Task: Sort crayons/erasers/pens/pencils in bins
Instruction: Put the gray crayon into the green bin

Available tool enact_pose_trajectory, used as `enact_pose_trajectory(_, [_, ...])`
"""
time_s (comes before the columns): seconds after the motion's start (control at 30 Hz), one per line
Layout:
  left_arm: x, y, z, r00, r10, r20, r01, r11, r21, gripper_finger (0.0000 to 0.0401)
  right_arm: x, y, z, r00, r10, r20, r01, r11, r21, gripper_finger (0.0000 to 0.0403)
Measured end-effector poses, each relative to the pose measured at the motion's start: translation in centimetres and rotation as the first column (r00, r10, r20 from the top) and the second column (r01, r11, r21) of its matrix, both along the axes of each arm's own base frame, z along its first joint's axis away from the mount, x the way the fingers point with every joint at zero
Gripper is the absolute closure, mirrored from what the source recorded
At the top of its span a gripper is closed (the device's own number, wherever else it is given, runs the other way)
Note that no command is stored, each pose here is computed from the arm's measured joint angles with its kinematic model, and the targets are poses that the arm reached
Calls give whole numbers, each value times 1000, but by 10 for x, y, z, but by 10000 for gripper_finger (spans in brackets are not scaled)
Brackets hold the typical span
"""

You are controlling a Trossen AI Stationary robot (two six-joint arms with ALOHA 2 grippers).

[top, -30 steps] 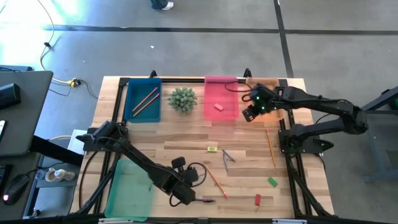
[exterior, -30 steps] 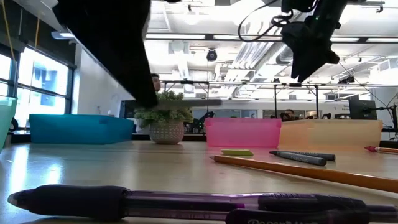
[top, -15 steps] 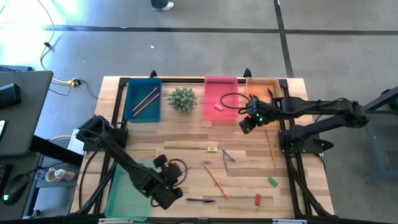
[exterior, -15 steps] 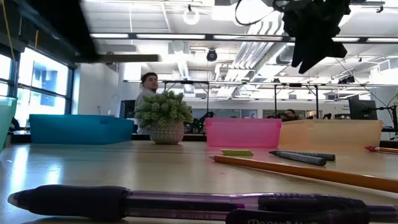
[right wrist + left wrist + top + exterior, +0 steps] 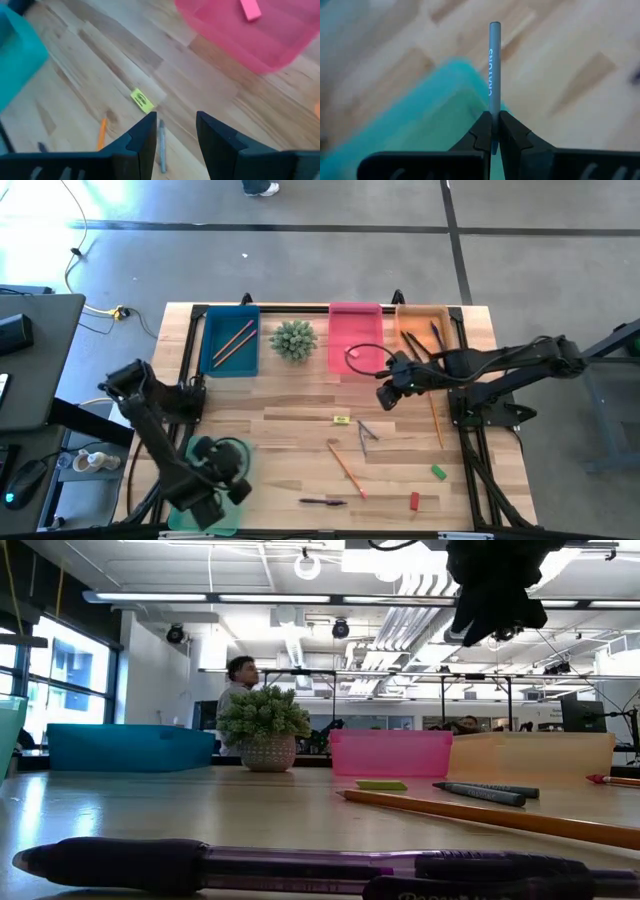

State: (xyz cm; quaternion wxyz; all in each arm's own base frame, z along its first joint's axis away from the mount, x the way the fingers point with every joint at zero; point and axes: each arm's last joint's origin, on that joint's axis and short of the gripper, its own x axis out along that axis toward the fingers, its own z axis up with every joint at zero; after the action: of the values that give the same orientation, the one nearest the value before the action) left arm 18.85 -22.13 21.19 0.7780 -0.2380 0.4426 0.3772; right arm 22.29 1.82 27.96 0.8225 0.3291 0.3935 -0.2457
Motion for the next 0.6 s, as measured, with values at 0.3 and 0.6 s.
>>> enact_pose_trajectory(0.3, [-46,-23,-16,986,165,17,-162,979,-127,400,18,3,-20,997,14,-80,-13,1000,15,272])
enact_pose_trajectory(0.6, [-60,-23,-31,981,162,-104,-176,973,-150,400,30,11,-39,987,51,-154,-42,997,60,272])
